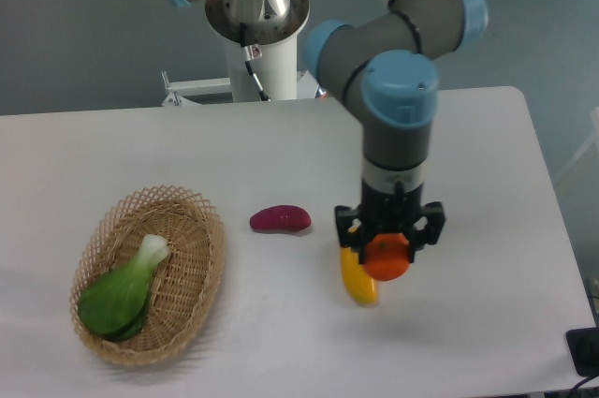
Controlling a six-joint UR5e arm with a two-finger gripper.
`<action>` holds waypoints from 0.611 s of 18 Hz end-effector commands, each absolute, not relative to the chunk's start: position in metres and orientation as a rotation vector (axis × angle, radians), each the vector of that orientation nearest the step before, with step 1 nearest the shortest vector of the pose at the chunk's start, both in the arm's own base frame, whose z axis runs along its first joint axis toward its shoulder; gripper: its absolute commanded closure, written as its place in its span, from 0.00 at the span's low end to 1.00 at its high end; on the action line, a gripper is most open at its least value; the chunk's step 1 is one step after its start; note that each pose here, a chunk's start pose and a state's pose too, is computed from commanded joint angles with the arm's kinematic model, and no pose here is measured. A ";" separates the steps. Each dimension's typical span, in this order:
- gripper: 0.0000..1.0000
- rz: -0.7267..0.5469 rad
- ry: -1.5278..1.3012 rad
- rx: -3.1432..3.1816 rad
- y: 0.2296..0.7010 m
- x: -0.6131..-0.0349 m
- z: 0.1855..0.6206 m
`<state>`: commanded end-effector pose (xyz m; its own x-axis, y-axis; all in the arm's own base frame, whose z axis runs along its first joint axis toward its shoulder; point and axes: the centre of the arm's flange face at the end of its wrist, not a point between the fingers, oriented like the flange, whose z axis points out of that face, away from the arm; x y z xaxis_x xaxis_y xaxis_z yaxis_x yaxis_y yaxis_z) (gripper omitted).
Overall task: Pick up the orange from the basket
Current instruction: 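Lift the orange out of the basket and carry it beside the yellow fruit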
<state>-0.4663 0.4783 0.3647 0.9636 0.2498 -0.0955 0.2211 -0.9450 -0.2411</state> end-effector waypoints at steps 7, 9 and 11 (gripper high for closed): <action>0.48 0.235 -0.083 -2.944 0.459 -0.494 0.352; 0.48 0.248 -0.022 -2.960 0.458 -0.499 0.348; 0.49 0.271 0.029 -2.982 0.454 -0.506 0.346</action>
